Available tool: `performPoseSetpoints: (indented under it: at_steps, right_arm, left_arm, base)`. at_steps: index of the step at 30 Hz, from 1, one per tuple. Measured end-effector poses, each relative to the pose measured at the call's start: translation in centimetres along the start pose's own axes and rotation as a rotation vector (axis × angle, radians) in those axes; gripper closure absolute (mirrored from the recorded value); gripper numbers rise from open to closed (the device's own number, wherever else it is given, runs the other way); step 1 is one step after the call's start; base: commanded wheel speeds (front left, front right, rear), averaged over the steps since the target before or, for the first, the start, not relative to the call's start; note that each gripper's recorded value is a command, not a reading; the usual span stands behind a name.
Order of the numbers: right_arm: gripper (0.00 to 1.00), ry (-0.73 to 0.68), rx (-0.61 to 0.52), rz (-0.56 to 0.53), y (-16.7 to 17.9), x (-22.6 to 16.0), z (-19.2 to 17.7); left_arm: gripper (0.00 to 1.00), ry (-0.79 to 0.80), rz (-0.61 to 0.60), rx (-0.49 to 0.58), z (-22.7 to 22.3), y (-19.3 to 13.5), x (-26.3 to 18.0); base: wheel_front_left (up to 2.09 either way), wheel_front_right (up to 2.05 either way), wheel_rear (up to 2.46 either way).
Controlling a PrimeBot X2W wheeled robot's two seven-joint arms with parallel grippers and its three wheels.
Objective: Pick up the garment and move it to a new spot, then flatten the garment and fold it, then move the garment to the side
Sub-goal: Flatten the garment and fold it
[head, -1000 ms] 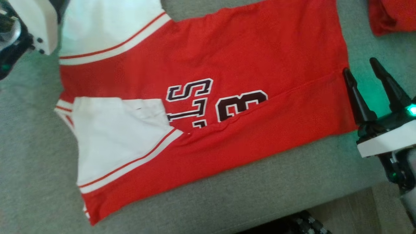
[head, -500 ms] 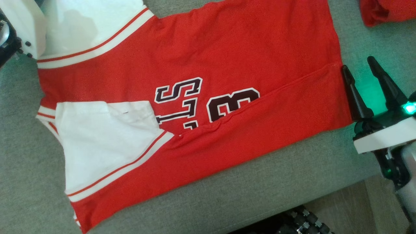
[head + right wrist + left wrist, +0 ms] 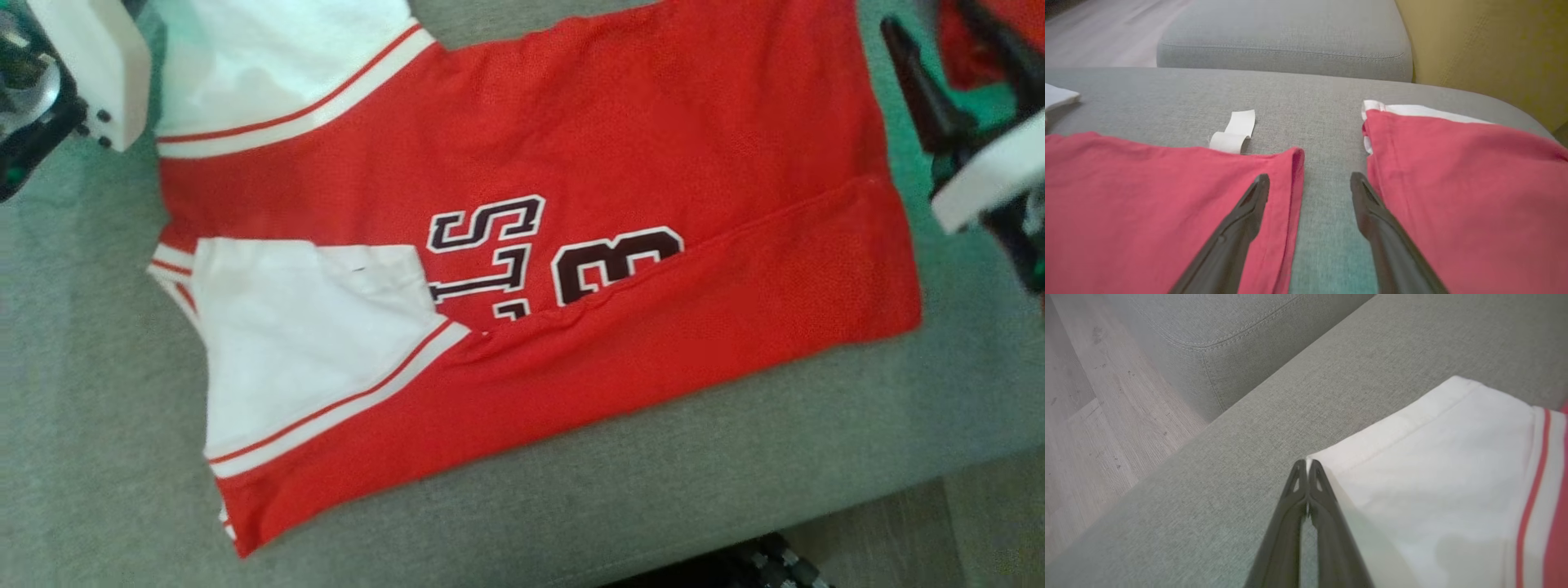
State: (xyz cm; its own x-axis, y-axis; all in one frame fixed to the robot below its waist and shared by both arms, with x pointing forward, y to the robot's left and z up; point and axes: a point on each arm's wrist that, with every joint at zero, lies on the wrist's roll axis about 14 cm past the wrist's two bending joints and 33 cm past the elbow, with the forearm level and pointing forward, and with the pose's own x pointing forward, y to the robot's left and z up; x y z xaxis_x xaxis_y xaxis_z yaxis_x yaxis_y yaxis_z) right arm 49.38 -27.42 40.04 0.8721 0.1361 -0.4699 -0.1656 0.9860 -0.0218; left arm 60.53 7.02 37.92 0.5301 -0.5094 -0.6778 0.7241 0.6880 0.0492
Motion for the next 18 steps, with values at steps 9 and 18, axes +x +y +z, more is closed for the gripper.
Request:
performPoseSetpoints:
  at_steps: [9, 18]
  right_arm:
    - [0.00, 0.172, -0.033, 0.020, 0.2, 3.9, -0.8]
    - [0.23, 0.247, -0.050, 0.035, 0.6, 5.4, -1.6]
  left_arm:
    - [1.00, 0.000, 0.014, 0.026, -0.6, 0.4, -1.4]
    - [1.00, 0.005, 0.012, 0.035, -1.1, 0.4, -1.9]
  base:
    - [0.00, 0.00, 0.00]
    - [0.00, 0.00, 0.00]
